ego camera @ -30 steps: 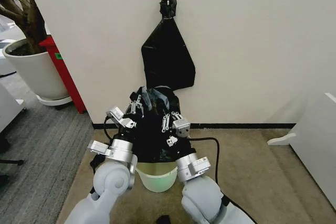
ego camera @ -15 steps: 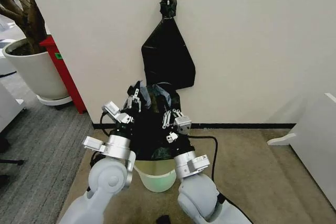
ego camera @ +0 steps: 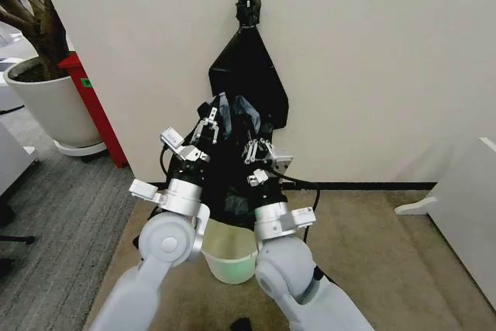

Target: Place the garbage bag over the trash bin.

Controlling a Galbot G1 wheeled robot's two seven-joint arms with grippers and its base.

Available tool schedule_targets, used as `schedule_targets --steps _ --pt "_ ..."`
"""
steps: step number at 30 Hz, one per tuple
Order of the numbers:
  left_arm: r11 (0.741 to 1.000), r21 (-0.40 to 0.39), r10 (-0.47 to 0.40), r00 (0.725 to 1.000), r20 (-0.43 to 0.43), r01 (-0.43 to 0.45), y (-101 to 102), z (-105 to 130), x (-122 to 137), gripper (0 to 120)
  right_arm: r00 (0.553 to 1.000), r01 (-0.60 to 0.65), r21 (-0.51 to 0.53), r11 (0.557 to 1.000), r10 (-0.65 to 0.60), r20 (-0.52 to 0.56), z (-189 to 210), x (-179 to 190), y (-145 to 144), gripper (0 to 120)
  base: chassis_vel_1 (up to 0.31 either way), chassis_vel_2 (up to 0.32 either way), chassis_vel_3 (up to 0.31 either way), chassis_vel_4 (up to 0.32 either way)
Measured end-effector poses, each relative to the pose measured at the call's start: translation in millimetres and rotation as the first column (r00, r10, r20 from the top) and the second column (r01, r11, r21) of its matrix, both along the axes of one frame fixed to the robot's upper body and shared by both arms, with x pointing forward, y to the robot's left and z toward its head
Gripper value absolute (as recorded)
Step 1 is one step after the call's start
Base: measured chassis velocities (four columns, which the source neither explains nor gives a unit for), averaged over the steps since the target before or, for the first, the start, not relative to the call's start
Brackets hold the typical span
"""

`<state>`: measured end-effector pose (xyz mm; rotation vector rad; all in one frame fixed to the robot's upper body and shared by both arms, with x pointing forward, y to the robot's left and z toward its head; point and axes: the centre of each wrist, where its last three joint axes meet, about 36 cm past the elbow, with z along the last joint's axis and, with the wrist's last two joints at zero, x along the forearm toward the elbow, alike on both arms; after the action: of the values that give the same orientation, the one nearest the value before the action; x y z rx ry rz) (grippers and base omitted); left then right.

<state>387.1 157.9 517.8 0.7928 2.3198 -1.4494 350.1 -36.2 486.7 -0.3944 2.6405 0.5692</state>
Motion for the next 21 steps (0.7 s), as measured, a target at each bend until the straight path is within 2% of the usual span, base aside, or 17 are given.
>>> schedule_targets --steps 8,10,14,18,20,21 --pt "0.999 0.01 -0.034 0.999 -0.004 0.034 -12 0 -3 0 0.999 0.031 -0.022 0.999 -0.031 0.007 -7 -4 -10 0 0.0 0.0 0.0 0.0" --pt "0.998 0.014 -0.063 0.998 -0.024 0.063 -26 -7 -8 0 0.999 0.05 -0.041 0.998 -0.049 0.016 -8 -9 -24 0 0.0 0.0 0.0 0.0" --pt "0.997 0.017 -0.075 0.996 -0.038 0.076 -33 -11 -12 0 0.998 0.057 -0.05 0.997 -0.057 0.016 -9 -11 -31 0 0.0 0.0 0.0 0.0" --pt "0.992 0.031 -0.118 0.989 -0.087 0.121 -61 -29 -27 0 0.997 0.082 -0.064 0.995 -0.081 0.013 -13 -20 -48 0 0.0 0.0 0.0 0.0" --pt "0.992 0.032 -0.121 0.989 -0.091 0.124 -63 -31 -28 0 0.996 0.083 -0.064 0.994 -0.083 0.012 -13 -21 -49 0 0.0 0.0 0.0 0.0" --pt "0.99 0.03 -0.131 0.986 -0.102 0.135 -73 -35 -33 0 0.996 0.088 -0.065 0.994 -0.088 0.012 -13 -22 -51 0 0.0 0.0 0.0 0.0"
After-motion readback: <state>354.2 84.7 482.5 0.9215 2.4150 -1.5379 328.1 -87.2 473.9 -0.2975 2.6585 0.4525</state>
